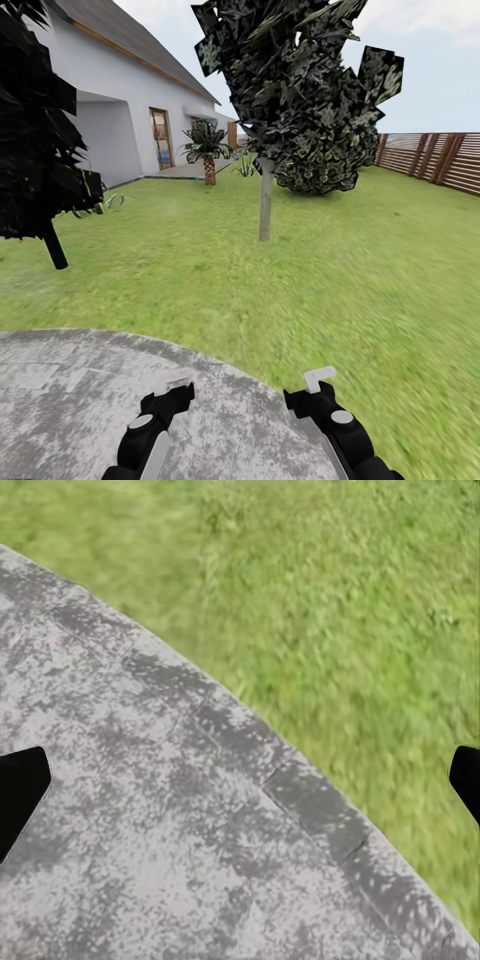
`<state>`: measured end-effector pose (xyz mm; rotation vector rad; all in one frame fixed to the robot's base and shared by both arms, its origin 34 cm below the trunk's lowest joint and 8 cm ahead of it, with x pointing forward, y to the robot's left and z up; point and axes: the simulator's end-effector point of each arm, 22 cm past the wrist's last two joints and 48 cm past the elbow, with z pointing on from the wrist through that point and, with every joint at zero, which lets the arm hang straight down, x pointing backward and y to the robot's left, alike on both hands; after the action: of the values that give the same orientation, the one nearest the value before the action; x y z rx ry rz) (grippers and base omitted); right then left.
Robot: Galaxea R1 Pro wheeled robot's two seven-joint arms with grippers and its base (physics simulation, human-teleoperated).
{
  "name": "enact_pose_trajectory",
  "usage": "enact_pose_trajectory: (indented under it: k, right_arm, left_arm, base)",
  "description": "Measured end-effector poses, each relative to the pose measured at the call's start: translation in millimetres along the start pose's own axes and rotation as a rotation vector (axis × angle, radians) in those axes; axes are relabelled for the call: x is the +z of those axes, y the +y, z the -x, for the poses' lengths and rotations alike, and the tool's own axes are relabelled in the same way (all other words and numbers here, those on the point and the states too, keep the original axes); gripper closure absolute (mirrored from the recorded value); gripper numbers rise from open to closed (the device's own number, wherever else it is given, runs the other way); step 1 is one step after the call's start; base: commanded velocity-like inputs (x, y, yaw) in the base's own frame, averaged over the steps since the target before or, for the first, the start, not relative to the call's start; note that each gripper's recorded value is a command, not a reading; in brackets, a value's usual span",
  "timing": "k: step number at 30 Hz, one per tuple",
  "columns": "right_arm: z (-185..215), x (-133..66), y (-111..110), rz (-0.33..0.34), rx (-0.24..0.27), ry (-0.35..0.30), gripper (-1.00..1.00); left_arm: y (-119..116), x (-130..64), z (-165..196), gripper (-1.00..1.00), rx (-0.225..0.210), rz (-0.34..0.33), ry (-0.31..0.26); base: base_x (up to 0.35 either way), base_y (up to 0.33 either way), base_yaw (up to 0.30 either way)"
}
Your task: Pick up the pesticide atomizer in the garden and spray insectifuge to fully cover both potted plants in the garden.
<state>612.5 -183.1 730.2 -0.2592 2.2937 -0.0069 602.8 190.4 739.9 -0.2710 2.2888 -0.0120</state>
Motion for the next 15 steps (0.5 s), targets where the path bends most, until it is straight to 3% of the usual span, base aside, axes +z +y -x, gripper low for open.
enact_pose_trajectory:
  k: [15]
  right_arm:
    - [1.7,0.0,-0.4,-0.001,0.001,-0.007,-1.0]
  left_arm:
    - [-0.2,1.6,-4.7,-1.0,0.002,0.001,0.01]
  base:
    - [0.319,0.003,0.018]
